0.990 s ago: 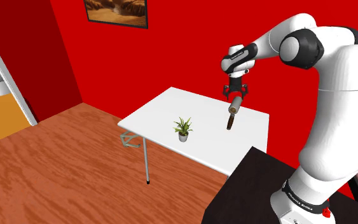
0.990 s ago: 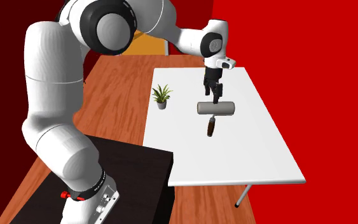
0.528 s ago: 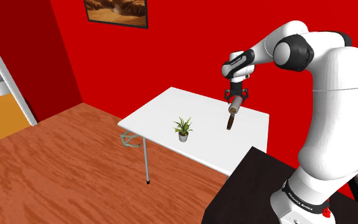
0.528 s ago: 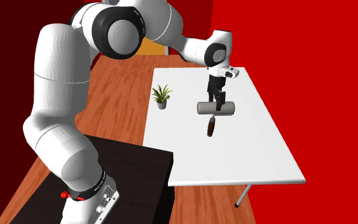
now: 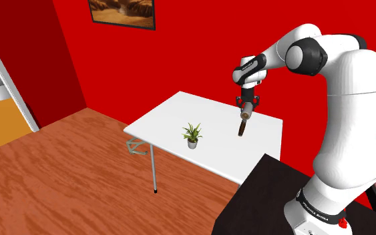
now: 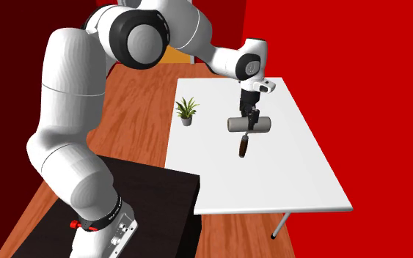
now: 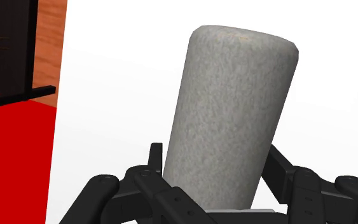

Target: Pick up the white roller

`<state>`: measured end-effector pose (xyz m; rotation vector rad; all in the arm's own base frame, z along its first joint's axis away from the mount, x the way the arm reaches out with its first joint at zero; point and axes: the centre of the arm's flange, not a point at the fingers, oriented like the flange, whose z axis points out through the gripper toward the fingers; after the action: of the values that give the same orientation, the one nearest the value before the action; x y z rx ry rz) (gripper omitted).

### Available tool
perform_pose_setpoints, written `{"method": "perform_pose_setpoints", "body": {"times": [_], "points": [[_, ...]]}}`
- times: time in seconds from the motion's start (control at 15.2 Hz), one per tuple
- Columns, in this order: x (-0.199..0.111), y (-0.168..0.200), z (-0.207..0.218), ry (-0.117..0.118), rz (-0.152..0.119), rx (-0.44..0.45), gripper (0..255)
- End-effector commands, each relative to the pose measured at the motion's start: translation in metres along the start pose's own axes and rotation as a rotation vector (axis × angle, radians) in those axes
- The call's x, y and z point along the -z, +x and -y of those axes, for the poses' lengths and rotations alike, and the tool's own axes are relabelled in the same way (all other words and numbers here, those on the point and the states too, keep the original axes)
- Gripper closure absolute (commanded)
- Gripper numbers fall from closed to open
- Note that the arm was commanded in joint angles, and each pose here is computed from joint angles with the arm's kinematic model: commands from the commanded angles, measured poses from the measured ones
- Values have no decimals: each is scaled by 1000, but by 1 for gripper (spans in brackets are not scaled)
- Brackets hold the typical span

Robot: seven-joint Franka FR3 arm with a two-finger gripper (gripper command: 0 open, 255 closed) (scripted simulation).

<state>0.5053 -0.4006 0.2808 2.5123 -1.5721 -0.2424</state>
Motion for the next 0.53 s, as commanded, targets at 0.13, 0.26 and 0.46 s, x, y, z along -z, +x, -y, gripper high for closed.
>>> {"method": "perform_pose_setpoints", "body": {"times": [0.13,0.26,0.46], "points": [[-1,0,0,-1,2,0,255],[-1,-1,0,-1,2,0,255],[14,-2,-3,-1,2,0,255]]}}
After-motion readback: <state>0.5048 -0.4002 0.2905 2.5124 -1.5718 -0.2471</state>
